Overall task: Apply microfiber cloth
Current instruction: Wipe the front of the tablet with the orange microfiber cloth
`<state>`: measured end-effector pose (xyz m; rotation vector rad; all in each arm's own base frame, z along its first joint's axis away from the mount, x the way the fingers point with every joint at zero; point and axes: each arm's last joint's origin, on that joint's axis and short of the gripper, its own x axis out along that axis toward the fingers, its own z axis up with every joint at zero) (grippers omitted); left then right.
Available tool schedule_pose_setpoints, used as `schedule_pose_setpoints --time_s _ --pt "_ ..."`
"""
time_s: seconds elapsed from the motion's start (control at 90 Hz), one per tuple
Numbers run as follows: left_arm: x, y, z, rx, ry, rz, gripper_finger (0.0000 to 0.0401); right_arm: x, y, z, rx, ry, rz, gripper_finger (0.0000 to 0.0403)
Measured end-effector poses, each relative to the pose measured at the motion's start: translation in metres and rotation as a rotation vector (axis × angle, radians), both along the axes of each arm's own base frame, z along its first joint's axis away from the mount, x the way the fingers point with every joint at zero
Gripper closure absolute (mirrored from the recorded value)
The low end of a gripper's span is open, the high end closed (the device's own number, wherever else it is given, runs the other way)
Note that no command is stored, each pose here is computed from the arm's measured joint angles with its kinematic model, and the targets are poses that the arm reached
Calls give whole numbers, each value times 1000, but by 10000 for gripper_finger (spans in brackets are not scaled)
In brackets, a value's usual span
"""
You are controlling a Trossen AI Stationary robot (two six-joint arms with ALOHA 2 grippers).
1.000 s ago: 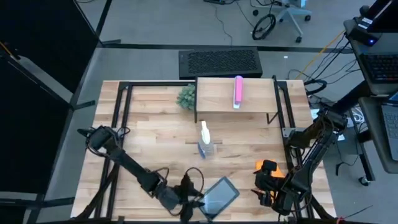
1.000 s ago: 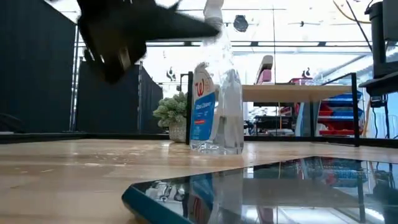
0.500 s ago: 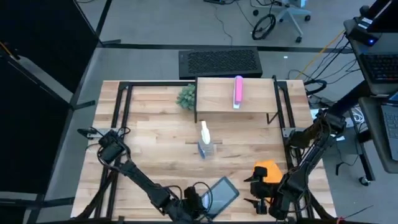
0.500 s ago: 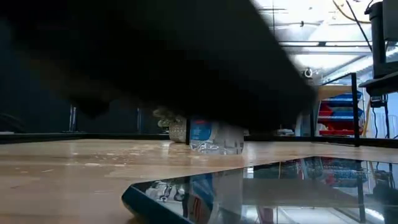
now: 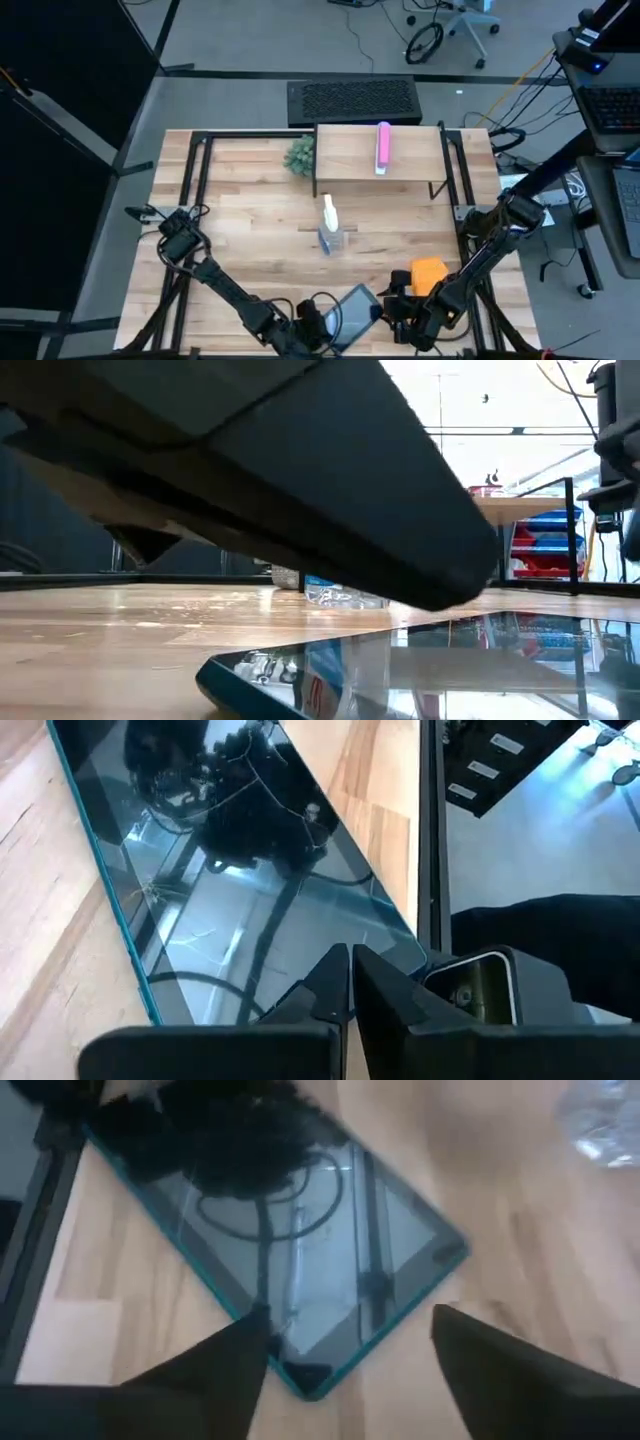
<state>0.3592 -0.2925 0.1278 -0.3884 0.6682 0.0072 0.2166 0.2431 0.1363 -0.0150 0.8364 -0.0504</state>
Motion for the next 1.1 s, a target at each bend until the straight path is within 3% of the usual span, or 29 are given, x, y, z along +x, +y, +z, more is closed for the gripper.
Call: schedule_pose_setpoints --time_s 0.3,0.667,0.811,0.944,1.022,1.1 --pt "7 14 -18 64 70 24 401 9 0 -13 50 57 12 264" --pt "31 53 -20 140 99 51 401 -5 10 -11 140 98 -5 280" --pt "36 65 -11 187 94 44 401 -9 6 13 193 93 26 280" --pt "31 62 16 180 47 37 401 -23 -8 49 236 116 38 280" --pt "27 54 33 154 -2 15 401 -37 -18 67 262 145 15 280" --pt "23 48 33 144 -3 0 401 -54 -28 77 256 204 -53 280"
